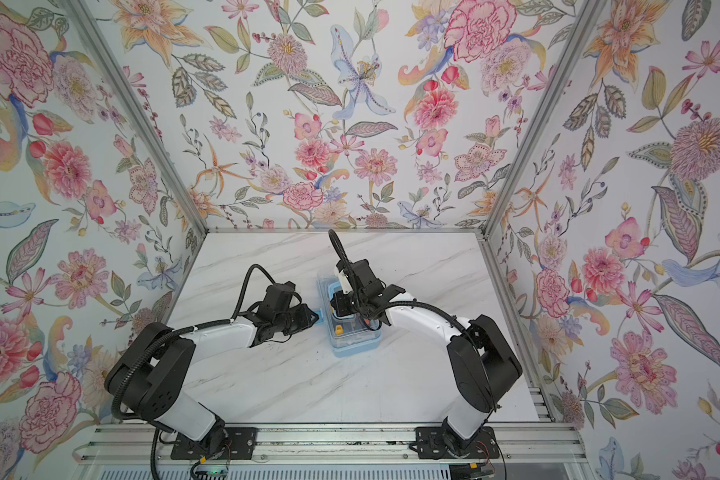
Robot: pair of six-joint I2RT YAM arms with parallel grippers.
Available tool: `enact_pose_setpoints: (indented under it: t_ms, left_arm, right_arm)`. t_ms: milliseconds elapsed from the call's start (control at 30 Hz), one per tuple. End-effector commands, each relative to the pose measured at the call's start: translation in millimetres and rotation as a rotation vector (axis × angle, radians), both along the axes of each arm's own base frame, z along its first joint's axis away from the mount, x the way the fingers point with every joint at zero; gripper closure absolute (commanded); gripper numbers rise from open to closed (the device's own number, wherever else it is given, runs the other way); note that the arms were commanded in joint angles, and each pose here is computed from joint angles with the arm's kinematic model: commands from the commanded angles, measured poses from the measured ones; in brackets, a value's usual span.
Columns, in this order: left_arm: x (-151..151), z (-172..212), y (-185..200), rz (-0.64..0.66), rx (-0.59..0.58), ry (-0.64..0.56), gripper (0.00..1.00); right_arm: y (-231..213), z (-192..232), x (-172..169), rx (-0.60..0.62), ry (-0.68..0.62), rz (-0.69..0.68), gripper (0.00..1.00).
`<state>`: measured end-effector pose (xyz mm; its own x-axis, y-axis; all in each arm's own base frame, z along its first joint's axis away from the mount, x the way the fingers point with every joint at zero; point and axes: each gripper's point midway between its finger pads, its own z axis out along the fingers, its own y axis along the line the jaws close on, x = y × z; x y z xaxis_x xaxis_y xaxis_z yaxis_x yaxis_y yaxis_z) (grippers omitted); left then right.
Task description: Pack the tool kit
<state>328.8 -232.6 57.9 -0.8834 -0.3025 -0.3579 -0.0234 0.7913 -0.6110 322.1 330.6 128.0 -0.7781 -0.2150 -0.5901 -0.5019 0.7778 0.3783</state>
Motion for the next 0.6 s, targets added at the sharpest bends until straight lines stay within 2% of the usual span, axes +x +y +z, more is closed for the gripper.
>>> enact_pose_setpoints:
  t_ms: [0, 200, 567]
  left_arm:
    - [5, 15, 1, -0.004, -0.006, -0.036, 0.83]
    - [5, 38, 0, -0.009, -0.025, -0.070, 0.83]
    - [-1, 49, -3, -0.004, -0.076, -0.061, 0.82]
  right_arm:
    - [-57, -108, -71, -0.322, 0.356, 0.011, 0.79]
    - [-56, -107, -71, -0.317, 0.355, 0.009, 0.79]
    - [-56, -108, -73, -0.315, 0.357, 0.012, 0.80]
